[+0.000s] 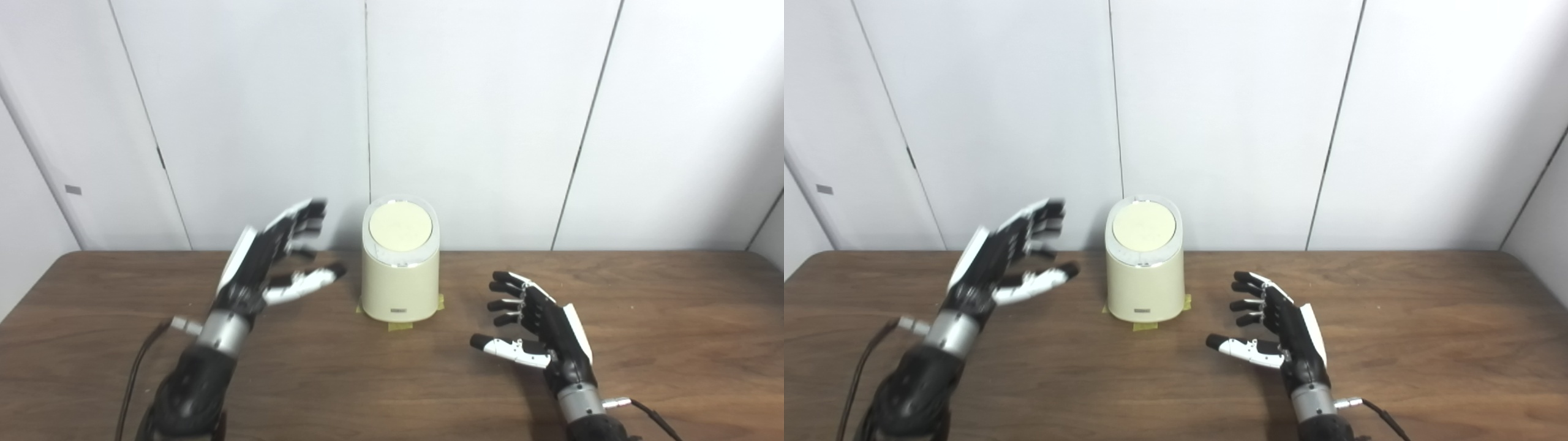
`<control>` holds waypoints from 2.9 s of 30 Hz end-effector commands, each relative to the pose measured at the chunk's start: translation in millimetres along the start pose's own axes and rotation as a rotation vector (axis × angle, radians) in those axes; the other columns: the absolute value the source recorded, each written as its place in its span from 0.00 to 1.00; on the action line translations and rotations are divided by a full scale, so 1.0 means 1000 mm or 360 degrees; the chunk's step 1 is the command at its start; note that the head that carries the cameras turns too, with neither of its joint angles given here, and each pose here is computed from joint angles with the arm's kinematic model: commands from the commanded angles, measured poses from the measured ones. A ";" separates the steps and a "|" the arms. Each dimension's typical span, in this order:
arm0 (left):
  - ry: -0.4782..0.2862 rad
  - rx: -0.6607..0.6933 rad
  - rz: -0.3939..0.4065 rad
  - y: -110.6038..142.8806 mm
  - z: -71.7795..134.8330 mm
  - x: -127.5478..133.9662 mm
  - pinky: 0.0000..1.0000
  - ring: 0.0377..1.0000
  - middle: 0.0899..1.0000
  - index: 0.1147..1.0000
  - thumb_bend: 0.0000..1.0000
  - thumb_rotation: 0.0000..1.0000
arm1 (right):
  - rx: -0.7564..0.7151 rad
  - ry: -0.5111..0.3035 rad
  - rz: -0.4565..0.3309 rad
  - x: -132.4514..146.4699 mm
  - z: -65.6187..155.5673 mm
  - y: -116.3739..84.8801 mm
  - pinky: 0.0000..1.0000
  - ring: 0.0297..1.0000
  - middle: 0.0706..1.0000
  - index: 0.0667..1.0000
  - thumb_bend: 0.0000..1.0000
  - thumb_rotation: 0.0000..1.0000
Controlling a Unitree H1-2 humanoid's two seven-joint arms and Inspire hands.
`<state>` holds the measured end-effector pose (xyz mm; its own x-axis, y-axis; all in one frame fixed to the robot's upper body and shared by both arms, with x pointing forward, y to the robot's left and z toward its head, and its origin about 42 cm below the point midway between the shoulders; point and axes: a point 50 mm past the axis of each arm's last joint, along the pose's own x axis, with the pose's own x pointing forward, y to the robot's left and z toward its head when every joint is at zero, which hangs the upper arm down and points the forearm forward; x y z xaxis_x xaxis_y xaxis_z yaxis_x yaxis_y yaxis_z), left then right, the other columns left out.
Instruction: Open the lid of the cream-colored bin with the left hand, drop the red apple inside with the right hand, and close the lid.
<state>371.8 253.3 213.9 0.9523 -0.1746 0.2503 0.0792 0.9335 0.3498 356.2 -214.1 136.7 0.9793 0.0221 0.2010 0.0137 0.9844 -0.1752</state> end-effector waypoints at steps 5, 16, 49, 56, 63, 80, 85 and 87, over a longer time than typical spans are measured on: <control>-0.0027 -0.0127 0.0023 0.002 -0.020 -0.022 0.62 0.69 0.74 0.80 0.75 0.27 | 0.0018 -0.0129 -0.0008 0.006 0.021 -0.003 0.53 0.63 0.73 0.73 0.81 0.20; 0.0005 -0.0179 0.0061 -0.001 -0.045 -0.048 0.67 0.73 0.75 0.81 0.77 0.30 | 0.0036 -0.0139 -0.0033 0.001 0.019 -0.008 0.53 0.62 0.72 0.75 0.81 0.21; -0.0068 -0.0124 0.0102 -0.017 -0.032 -0.060 0.64 0.74 0.79 0.82 0.76 0.25 | 0.0093 -0.0087 -0.0042 -0.018 0.014 -0.017 0.54 0.62 0.76 0.81 0.81 0.17; -0.0061 -0.0159 0.0144 -0.018 -0.035 -0.061 0.64 0.74 0.78 0.82 0.74 0.24 | 0.0076 -0.0092 -0.0046 -0.016 0.012 -0.020 0.53 0.61 0.76 0.80 0.83 0.18; -0.0063 -0.0150 0.0134 -0.017 -0.035 -0.061 0.63 0.74 0.79 0.83 0.73 0.25 | 0.0086 -0.0094 -0.0055 -0.016 0.014 -0.020 0.53 0.62 0.76 0.80 0.83 0.18; -0.0052 -0.0153 0.0125 -0.017 -0.037 -0.060 0.66 0.74 0.79 0.84 0.76 0.28 | 0.0086 -0.0098 -0.0046 -0.016 0.015 -0.019 0.53 0.60 0.76 0.79 0.83 0.17; -0.0052 -0.0152 0.0120 -0.017 -0.037 -0.060 0.66 0.74 0.79 0.84 0.77 0.30 | 0.0079 -0.0101 -0.0040 -0.016 0.015 -0.019 0.53 0.61 0.76 0.80 0.83 0.18; -0.0054 -0.0147 0.0120 -0.017 -0.037 -0.060 0.65 0.73 0.78 0.84 0.77 0.29 | 0.0083 -0.0103 -0.0035 -0.016 0.014 -0.019 0.53 0.61 0.76 0.80 0.82 0.18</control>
<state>317.2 259.5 144.2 0.9669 -0.1006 0.2347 0.0436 0.9707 0.2363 329.3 -232.1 130.0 0.9843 -0.0054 0.1763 0.0283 0.9914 -0.1278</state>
